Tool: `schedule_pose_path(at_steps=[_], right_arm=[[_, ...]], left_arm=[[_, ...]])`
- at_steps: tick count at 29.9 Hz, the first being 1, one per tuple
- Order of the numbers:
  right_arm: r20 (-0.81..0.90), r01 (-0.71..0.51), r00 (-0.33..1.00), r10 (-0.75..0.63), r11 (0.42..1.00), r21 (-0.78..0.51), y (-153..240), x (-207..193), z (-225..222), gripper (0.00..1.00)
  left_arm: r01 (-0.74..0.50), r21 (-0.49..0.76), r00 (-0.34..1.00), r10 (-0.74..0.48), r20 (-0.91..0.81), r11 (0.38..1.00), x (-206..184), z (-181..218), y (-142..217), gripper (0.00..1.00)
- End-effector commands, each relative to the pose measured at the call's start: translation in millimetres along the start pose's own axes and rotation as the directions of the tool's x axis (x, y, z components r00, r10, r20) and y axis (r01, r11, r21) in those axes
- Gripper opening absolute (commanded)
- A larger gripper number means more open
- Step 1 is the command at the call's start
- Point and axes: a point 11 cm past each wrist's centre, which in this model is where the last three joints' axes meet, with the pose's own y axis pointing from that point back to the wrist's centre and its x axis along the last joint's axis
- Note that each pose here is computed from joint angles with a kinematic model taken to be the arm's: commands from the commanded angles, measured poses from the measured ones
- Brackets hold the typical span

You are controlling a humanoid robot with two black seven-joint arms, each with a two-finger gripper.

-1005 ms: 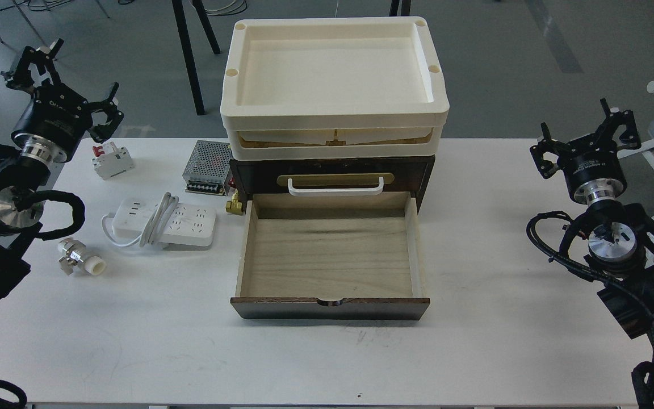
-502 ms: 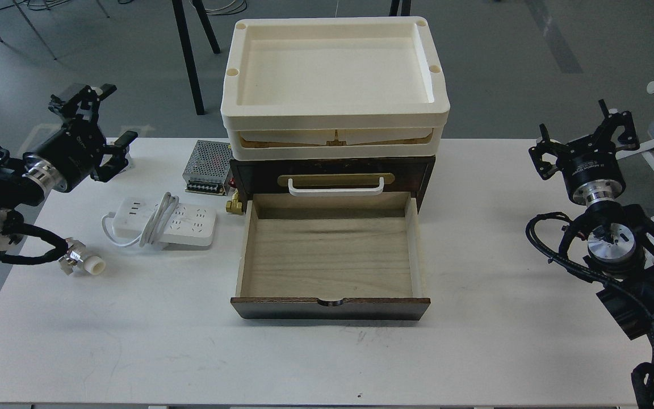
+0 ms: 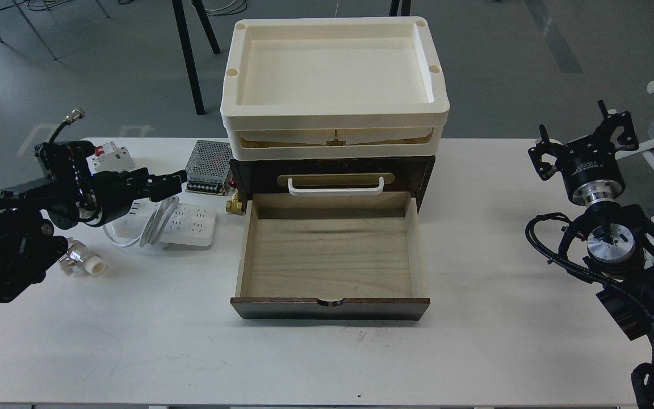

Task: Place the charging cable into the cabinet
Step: 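Close the left gripper on the white power strip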

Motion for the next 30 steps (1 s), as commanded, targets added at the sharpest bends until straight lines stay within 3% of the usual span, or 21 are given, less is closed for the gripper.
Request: schedule_pose_path(at_steps=[1, 7, 18, 26, 30], right_arm=[[-0.002, -0.001, 1.0, 0.001, 1.0, -0.001, 0, 0, 0, 1.0], [-0.003, 0.0, 1.0, 0.0, 1.0, -0.002, 0, 0, 1, 1.0], [-0.005, 0.002, 1.0, -0.002, 1.0, -0.006, 0, 0, 2, 1.0], [-0.006, 0.002, 1.0, -0.002, 1.0, -0.007, 0, 0, 2, 1.0], [-0.006, 0.002, 1.0, -0.002, 1.0, -0.007, 0, 0, 2, 1.0]], left_arm=[[0.04, 0.038, 0.993, -0.044, 0.107, 0.999, -25, -9, -3, 0.94], [0.054, 0.094, 0.977, -0.072, 0.2, 0.994, -49, -29, 0, 0.85], [0.085, 0.117, 0.969, -0.109, 0.22, 0.99, -57, -35, -2, 0.27], [0.052, 0.089, 0.971, -0.071, 0.226, 0.995, -34, -30, -6, 0.09], [0.032, 0.053, 0.976, -0.042, 0.215, 0.998, -24, -30, -2, 0.07]])
